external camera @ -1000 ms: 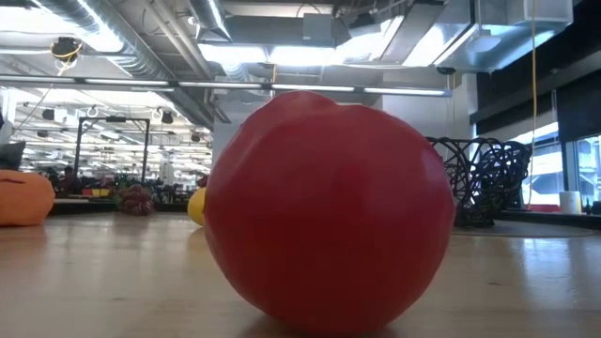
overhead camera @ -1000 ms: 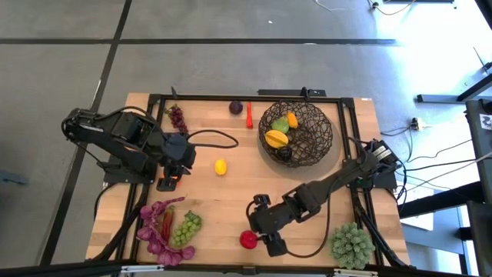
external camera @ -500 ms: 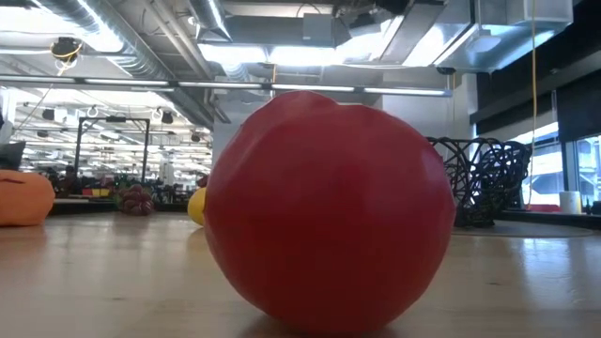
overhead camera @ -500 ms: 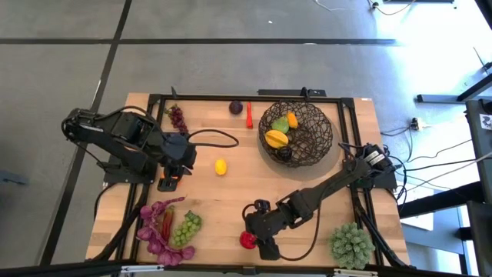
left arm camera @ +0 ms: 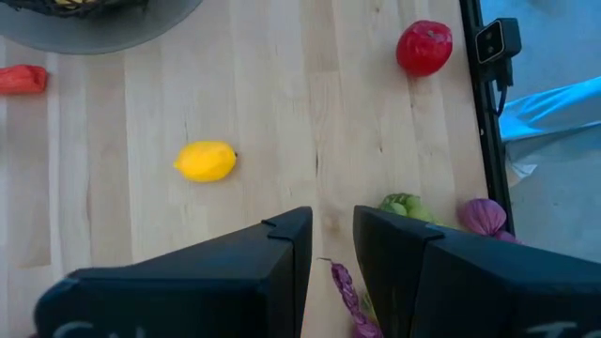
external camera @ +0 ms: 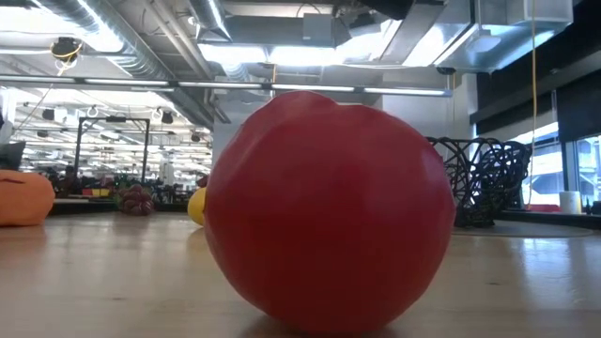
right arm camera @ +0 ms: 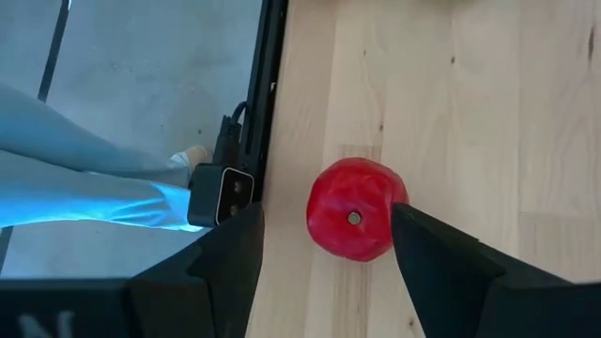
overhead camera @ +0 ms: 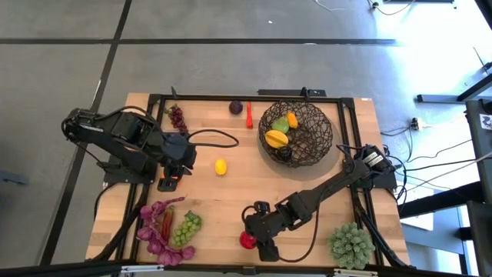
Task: Build produce basket
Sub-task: Put the tomato into the black wire basket
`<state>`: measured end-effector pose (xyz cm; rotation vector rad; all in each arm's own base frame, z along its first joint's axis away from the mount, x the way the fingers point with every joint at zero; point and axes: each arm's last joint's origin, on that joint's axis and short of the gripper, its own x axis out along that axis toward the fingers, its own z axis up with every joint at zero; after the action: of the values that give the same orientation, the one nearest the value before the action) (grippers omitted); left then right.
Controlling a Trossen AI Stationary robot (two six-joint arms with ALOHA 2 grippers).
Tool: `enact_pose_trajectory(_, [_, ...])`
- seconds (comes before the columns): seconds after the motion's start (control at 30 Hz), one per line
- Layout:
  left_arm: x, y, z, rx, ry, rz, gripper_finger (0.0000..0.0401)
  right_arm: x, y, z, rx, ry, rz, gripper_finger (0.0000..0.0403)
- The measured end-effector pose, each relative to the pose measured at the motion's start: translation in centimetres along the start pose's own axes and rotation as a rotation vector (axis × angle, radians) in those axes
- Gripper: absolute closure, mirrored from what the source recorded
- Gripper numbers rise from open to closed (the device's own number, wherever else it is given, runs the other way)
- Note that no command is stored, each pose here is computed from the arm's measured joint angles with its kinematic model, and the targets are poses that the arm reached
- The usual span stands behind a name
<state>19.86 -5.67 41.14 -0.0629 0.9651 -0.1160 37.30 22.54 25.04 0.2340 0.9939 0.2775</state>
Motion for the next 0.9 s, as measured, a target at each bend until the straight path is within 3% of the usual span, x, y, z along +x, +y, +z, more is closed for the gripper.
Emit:
enact_pose_trajectory(0.4, [0.0,0.0,0.0,0.000,0.000,0.000,0.0330,0.0,-0.4,0.2,0.045,-0.003,-0.006,0.0178])
enact_pose_trajectory(0.9, [0.0,0.0,0.0,0.000,0.000,0.000,0.0330,-0.1,-1.5,1.0,0.342,-0.075,-0.074,0.0178])
